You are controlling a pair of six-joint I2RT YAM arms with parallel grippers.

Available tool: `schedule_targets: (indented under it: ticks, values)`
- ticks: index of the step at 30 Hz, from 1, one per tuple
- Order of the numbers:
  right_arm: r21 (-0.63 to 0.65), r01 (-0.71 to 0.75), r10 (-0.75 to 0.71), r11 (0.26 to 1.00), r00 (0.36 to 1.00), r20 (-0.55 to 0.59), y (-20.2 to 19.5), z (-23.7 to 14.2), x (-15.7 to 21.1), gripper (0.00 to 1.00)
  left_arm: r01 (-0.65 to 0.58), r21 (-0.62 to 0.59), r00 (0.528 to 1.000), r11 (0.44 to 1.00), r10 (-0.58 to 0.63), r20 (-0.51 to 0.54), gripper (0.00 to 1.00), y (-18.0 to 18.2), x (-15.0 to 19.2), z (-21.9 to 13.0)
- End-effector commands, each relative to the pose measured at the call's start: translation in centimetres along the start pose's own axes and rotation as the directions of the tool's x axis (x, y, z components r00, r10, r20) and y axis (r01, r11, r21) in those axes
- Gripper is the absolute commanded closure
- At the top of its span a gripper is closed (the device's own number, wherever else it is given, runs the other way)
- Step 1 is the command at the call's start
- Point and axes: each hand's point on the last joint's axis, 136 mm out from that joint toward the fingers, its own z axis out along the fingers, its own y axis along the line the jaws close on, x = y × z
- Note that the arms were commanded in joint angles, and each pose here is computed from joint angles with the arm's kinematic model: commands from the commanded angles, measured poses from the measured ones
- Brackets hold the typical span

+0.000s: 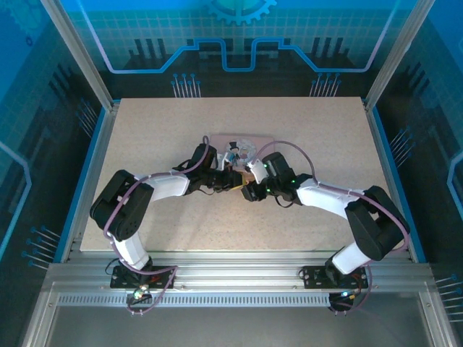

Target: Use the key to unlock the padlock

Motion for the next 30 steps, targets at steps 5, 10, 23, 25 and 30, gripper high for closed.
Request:
schedule_targets:
  ticks: [5, 10, 23, 25, 30]
  values:
    - [0.027, 0.041, -0.041, 0.999, 0.999, 0.007, 0.2, 0.2, -1.4, 0.6, -0.026, 0.084, 1.0, 0.996, 0.027, -0.01, 1.0, -2.9, -0.5, -1.1]
    - [0.029, 0.05, -0.05, 0.998, 0.999, -0.003, 0.1, 0.4, -1.8, 0.64, -0.021, 0.085, 1.0, 0.996, 0.023, -0.015, 1.0, -2.8, -0.3, -1.1]
    - [0.015, 0.066, -0.065, 0.998, 0.998, -0.022, 0.4, 0.5, -1.6, 0.87, -0.025, 0.095, 1.0, 0.995, 0.026, -0.013, 1.0, -3.1, -0.5, -1.2]
    - [0.01, 0.07, -0.07, 0.998, 0.997, -0.025, 0.5, 0.5, -1.5, 0.96, -0.026, 0.097, 1.0, 0.995, 0.027, -0.014, 1.0, -3.2, -0.5, -1.2]
    - [0.007, 0.063, -0.063, 0.998, 0.998, -0.025, 0.5, 0.5, -1.4, 0.94, -0.025, 0.092, 0.999, 0.995, 0.027, -0.018, 1.0, -3.0, -0.3, -1.3]
